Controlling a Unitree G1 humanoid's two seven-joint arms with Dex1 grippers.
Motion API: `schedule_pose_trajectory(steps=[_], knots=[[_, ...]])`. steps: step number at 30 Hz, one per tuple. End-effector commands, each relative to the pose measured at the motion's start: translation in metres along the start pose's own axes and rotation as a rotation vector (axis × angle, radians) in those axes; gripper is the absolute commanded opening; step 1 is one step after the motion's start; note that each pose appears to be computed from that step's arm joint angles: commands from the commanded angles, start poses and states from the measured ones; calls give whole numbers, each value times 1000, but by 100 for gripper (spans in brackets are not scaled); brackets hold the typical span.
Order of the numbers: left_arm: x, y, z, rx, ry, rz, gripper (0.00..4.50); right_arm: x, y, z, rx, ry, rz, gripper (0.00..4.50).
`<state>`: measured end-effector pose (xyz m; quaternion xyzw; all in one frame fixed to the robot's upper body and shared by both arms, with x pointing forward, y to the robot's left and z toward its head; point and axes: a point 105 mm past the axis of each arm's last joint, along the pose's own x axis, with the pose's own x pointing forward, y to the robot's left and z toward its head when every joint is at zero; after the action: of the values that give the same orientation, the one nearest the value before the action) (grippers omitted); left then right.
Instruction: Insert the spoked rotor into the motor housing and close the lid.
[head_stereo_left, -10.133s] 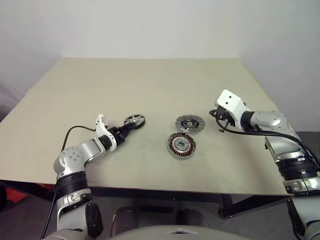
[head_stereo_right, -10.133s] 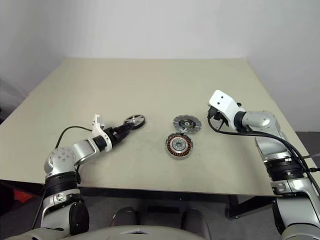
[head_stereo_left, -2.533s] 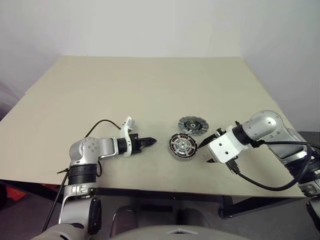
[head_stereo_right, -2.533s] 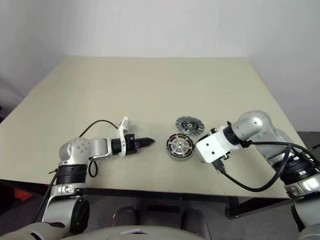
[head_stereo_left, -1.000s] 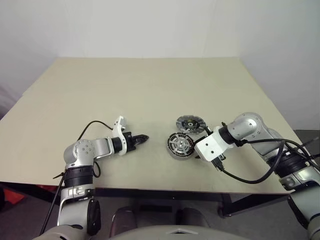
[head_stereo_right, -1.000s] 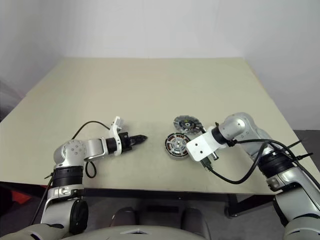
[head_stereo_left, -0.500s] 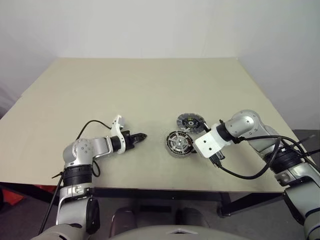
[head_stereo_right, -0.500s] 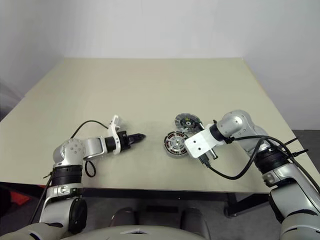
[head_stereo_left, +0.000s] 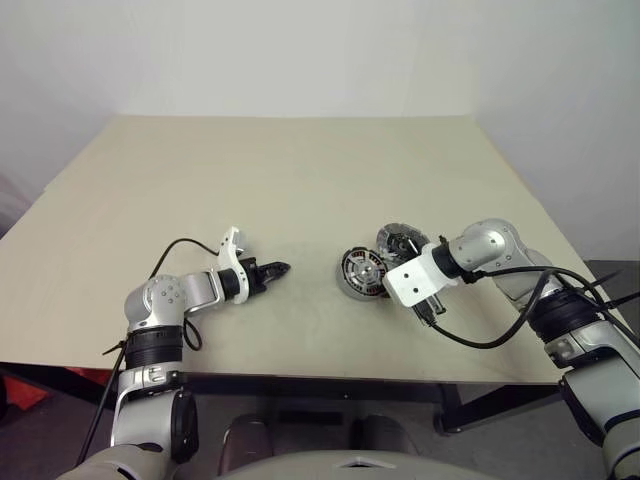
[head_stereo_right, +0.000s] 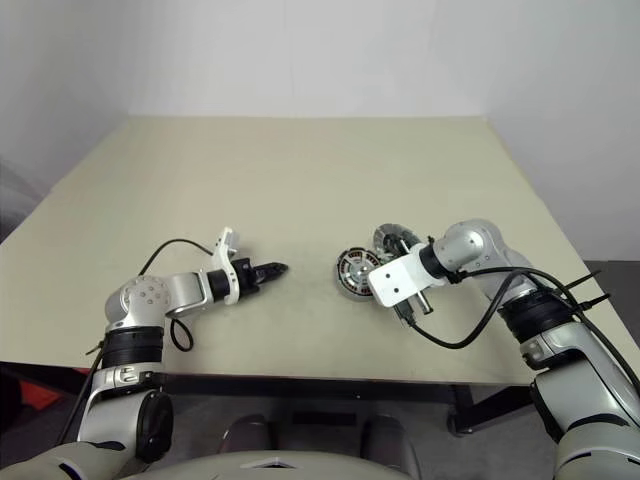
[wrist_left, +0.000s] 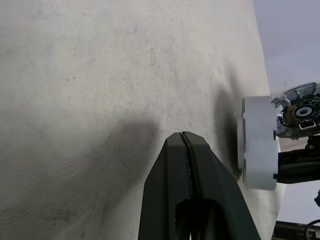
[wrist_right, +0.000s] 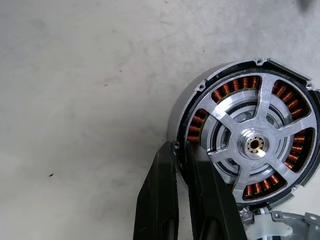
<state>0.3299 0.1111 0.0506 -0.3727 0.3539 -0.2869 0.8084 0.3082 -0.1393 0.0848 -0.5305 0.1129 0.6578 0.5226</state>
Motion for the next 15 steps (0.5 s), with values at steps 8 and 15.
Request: schedule_pose_trajectory(steps=[8,15], knots=[[7,-8,3,5,-46,-30,0,-31,-26,49,259,-143,-65,1],[4,-6,5,-5,-70,-24,0,-27,-33,52,342,-144,-84,1]])
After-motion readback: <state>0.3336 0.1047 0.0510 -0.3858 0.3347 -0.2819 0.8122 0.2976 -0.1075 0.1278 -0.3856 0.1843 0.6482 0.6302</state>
